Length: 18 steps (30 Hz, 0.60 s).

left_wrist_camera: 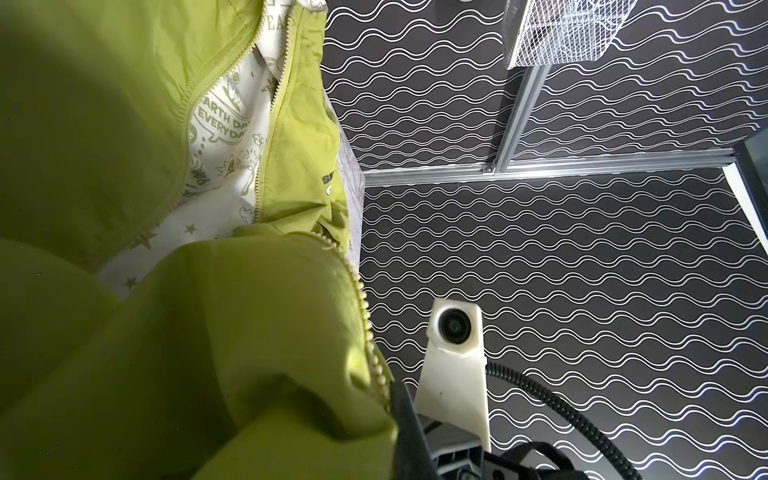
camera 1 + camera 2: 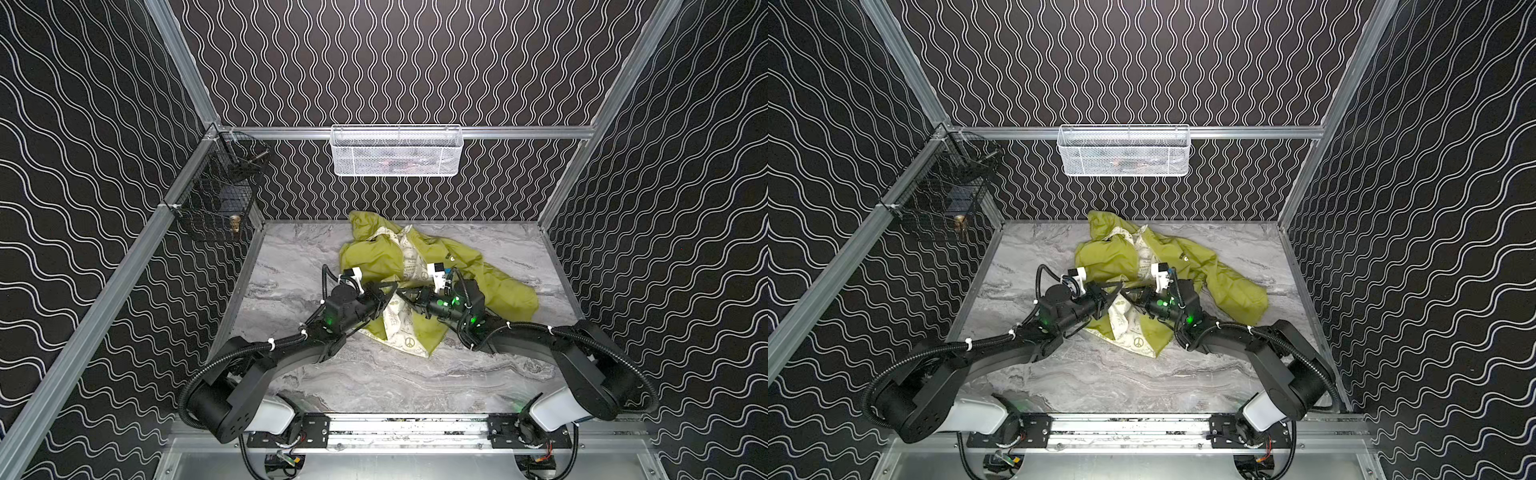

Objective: Zip up the jacket

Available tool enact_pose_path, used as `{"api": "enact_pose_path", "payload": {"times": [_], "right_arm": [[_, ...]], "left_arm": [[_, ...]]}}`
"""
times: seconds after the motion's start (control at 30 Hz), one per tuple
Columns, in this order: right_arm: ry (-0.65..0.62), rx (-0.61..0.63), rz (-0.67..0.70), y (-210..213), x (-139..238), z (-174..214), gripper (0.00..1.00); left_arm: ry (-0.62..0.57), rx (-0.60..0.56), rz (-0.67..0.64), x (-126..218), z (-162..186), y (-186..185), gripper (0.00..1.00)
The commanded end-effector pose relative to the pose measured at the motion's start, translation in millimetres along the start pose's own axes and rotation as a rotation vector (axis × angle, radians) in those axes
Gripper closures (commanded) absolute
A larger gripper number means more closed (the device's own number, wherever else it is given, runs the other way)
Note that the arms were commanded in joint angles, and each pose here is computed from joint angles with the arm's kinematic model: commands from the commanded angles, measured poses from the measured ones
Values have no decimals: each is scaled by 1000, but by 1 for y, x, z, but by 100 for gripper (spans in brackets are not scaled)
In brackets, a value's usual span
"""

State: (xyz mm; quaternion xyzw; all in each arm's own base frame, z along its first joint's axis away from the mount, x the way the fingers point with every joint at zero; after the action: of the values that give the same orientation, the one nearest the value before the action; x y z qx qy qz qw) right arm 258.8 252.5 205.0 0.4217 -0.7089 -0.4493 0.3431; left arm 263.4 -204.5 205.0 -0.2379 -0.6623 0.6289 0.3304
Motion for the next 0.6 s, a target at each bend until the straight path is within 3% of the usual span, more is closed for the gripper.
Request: {"api": "enact_pose_path", "payload": {"times": [0.0, 0.13, 0.23, 0.4, 0.57], "right_arm": [[37, 9, -67, 8, 2, 2, 86], [91, 36, -132, 12, 12, 4, 68], [110, 55, -173, 12, 26, 6, 60], [121, 92, -191, 16, 51, 2, 55], [101, 151, -77, 25, 67, -18, 59]], "left_arm": [[40, -84, 82, 1, 3, -16, 100], [57, -126, 76, 1, 1, -16, 100], [83, -139, 92, 0, -1, -17, 100], [148, -176, 123, -2, -8, -19, 100], [267, -232, 181, -4, -6, -27, 100]]}}
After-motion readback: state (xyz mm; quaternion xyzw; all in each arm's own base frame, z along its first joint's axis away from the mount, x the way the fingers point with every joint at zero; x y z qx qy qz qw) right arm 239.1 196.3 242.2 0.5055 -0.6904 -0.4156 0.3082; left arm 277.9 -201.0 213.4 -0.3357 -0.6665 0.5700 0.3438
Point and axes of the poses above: each gripper's point midway between its finger pads, its own x axis back along the fingers, its own y axis along the line the jaws close on, z = x × y, the point moved 9 cm from there along x, back along the fingers, and after that the axes turned 7 degrees about x, right-handed, at the moved point
